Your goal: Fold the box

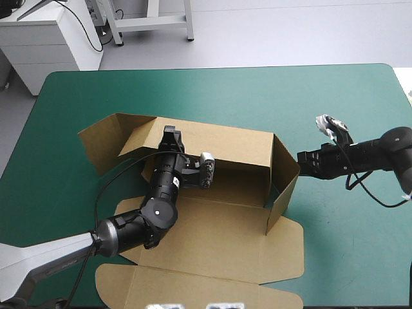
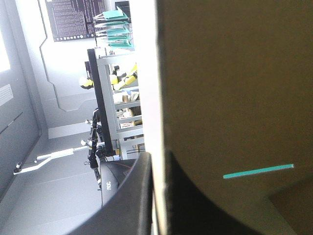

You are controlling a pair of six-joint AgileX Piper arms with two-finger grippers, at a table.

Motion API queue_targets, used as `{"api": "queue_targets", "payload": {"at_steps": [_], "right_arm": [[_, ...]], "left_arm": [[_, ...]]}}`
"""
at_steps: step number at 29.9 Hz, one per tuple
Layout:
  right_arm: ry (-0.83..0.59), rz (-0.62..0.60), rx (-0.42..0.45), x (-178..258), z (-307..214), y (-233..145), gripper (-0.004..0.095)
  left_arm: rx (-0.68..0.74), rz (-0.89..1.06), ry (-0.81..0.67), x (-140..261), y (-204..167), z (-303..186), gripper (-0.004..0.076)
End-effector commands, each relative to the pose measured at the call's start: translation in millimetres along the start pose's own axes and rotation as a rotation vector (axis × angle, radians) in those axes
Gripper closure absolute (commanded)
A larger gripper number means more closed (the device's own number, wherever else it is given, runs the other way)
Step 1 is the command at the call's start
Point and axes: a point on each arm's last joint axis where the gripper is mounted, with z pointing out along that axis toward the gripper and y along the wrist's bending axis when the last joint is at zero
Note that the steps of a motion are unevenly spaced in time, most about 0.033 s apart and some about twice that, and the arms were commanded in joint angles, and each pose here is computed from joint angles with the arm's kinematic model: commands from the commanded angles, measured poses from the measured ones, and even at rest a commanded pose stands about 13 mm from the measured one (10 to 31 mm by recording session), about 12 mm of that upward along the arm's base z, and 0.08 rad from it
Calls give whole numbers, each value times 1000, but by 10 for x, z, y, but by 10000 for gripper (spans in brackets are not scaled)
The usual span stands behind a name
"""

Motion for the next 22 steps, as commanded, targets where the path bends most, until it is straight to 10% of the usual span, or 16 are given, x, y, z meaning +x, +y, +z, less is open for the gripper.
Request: {"api": "queue_targets", "payload": {"at_steps": [1,22], "right_arm": [[-122,-32,-68,58,-94,173,926],[-269,-458,-30,729,298,542,922]], "left_arm": [[20,-46,-31,-25,39,-42,732],[22,-46,-34,-28,38,-42,732]]}}
